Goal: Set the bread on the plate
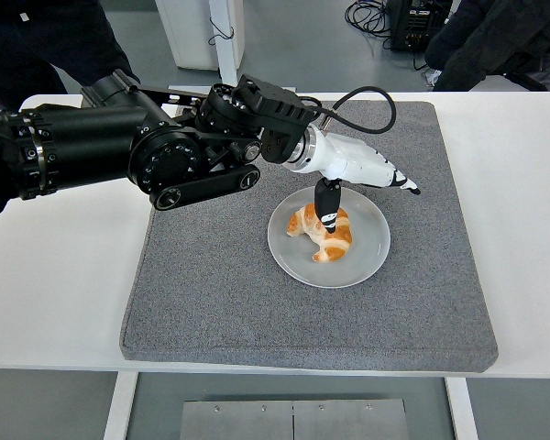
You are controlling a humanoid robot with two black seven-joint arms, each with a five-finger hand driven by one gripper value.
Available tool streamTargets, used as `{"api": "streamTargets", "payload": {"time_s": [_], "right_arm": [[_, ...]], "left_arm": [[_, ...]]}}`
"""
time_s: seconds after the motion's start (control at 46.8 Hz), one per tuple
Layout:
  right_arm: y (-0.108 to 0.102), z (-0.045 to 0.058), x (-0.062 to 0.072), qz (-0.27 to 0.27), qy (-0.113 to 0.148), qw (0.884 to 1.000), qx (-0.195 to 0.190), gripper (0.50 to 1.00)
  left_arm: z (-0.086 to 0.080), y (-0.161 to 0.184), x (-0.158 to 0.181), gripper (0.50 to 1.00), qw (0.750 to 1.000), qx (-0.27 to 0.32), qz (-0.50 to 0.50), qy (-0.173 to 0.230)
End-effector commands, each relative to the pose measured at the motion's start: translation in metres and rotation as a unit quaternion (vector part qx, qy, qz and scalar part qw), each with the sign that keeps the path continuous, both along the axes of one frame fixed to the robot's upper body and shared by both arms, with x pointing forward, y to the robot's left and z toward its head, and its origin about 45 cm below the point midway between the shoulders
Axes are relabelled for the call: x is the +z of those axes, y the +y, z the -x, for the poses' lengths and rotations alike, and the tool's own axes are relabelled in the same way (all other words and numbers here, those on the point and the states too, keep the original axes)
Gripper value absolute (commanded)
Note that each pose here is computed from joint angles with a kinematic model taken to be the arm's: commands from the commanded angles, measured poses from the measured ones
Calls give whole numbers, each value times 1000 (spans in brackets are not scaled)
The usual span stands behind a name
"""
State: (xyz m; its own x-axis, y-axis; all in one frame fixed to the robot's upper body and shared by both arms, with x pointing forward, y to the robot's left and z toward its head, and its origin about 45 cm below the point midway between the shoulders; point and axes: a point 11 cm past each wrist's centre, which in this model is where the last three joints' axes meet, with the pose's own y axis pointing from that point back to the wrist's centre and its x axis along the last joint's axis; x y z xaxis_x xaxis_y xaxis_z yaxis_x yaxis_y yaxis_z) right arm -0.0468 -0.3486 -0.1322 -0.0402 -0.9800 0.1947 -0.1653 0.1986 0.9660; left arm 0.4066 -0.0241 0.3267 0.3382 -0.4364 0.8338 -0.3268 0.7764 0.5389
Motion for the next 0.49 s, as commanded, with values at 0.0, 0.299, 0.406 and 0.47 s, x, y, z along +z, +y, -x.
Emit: {"api": "streamTargets", "payload": {"time_s": [0.0, 0.299, 0.406, 0.47], "right_arm": [[0, 0, 0, 0, 0, 1000, 0, 1000], [0, 0, 0, 0, 0, 1000, 0, 1000], [0, 0, 0, 0, 0, 1000, 0, 1000], [0, 0, 0, 0, -1, 1000, 0, 1000]], "left_arm": [[1, -10, 20, 1000, 999, 3, 31, 13], [0, -25, 59, 1000, 994, 14, 102, 19], [-12, -11, 65, 1000, 989, 46, 132, 41], [-21, -4, 66, 1000, 981, 74, 165, 70]]}}
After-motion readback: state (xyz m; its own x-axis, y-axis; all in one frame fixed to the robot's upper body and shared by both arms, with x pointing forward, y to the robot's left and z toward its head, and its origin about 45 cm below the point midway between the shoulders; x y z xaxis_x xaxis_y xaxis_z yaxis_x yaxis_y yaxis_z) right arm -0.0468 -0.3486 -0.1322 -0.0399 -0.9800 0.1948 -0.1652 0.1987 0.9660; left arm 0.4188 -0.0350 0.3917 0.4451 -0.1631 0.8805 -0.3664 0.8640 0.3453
